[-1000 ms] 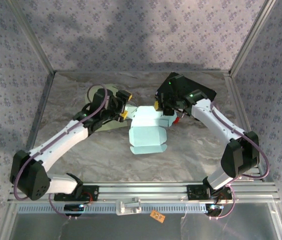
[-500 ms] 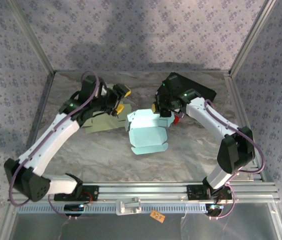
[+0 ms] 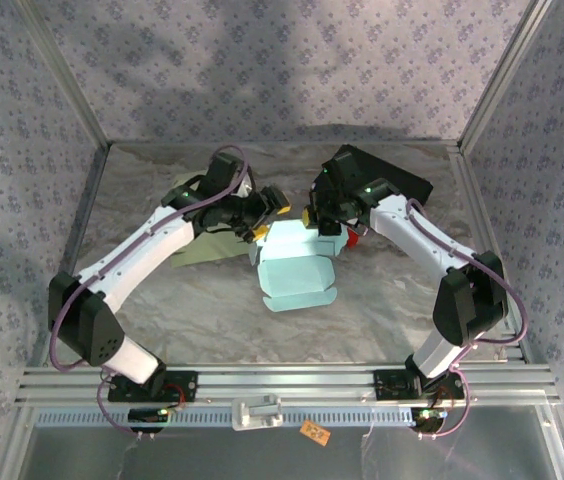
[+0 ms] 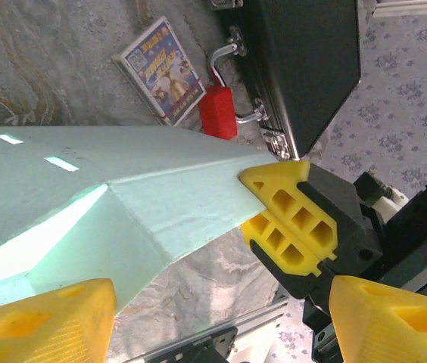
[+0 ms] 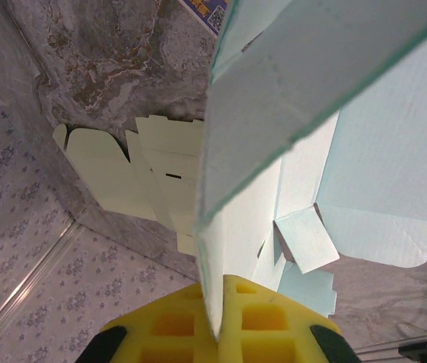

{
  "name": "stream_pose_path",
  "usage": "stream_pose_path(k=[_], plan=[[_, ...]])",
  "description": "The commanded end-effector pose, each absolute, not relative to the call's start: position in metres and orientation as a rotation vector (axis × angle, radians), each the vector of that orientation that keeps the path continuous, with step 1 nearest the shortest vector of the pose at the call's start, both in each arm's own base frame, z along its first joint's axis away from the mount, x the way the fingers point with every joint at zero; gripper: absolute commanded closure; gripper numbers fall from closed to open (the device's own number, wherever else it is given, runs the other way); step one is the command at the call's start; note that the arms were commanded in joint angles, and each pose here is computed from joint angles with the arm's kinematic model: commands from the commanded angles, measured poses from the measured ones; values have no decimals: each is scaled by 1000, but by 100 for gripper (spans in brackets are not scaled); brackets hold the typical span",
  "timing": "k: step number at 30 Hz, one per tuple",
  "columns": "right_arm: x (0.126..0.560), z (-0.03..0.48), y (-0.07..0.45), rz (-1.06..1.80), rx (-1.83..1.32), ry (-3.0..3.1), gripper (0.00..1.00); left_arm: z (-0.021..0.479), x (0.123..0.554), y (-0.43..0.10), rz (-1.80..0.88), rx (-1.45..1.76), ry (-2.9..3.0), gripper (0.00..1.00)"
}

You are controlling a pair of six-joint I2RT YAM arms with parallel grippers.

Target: Fold the paper box

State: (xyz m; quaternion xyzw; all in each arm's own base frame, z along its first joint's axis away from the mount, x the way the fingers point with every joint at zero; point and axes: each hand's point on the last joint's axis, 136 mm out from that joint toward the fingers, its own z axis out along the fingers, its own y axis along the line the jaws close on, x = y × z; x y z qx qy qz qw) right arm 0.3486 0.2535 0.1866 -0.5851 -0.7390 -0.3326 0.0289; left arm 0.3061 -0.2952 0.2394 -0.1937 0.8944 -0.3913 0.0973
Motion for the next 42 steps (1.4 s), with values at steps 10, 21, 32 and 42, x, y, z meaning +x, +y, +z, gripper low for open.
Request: stream_pose_path(k=[10, 21, 32, 42], plan=[[350, 191, 256, -1050, -1793, -2307, 100, 233, 315, -316, -1219, -554, 2608, 42], [344, 185, 251, -1318, -1581, -2675, 100, 232, 282, -220, -1094, -650, 2611, 26], [325, 144, 264, -1401, -1478, -2753, 100, 186, 282, -175, -904, -467, 2645, 39], [324, 124, 264, -1536, -1469, -2737, 100, 154, 270, -184, -962, -219, 2621, 68]])
